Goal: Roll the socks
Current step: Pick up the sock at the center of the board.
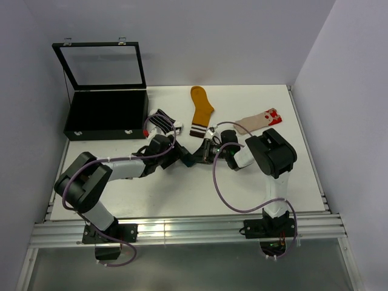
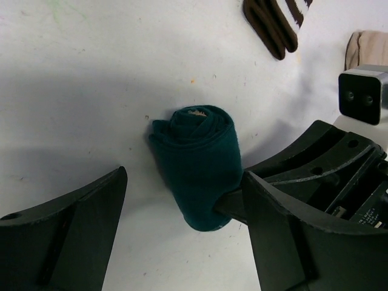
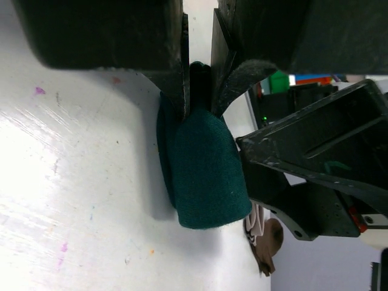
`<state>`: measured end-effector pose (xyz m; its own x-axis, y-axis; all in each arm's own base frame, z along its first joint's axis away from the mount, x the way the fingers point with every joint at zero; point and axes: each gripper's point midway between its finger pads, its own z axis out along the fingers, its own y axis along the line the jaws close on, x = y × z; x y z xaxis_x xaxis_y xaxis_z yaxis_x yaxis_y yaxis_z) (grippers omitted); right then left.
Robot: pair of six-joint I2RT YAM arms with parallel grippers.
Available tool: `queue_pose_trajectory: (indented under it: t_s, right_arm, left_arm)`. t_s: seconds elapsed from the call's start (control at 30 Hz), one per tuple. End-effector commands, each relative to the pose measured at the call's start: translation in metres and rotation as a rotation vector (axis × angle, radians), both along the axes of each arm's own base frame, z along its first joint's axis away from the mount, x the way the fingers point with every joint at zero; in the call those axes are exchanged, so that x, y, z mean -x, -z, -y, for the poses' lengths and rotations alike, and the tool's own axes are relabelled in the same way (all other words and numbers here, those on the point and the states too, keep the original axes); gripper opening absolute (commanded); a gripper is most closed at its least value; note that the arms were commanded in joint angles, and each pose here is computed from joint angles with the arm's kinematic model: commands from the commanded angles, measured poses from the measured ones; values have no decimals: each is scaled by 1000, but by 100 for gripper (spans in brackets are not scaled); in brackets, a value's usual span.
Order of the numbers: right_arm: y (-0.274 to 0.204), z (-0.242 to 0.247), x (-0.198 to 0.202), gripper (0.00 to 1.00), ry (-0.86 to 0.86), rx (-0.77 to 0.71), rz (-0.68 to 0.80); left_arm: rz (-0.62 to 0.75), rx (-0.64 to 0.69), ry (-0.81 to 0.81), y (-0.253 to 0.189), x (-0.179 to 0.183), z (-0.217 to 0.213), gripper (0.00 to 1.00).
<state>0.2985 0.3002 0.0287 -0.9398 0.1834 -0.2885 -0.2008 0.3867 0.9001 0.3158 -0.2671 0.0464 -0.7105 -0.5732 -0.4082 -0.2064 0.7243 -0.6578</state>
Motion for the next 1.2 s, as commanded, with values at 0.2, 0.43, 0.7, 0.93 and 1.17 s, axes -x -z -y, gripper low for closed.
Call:
queue_pose_trajectory:
  t_s: [0.2,0.43,0.7,0.93,1.17]
  right_arm:
    - [35,8,12,0,24,42,-179]
    - [38,10,10,1,45,44,-204]
    - [47,14,8,6,74,71,-233]
    - [50,20,3,17,104,106,-227]
    - [22,39,-13,42,169,245,-46]
  left_arm:
    - [-47,25,20,19,0,19,73]
    - [-110,-12,24,39,6,21,69]
    - [-124,-45,30,42,5,26,52]
    - [-150,-90,27,48,6,27,31]
    - [-180,-141,17,53,5,24,25]
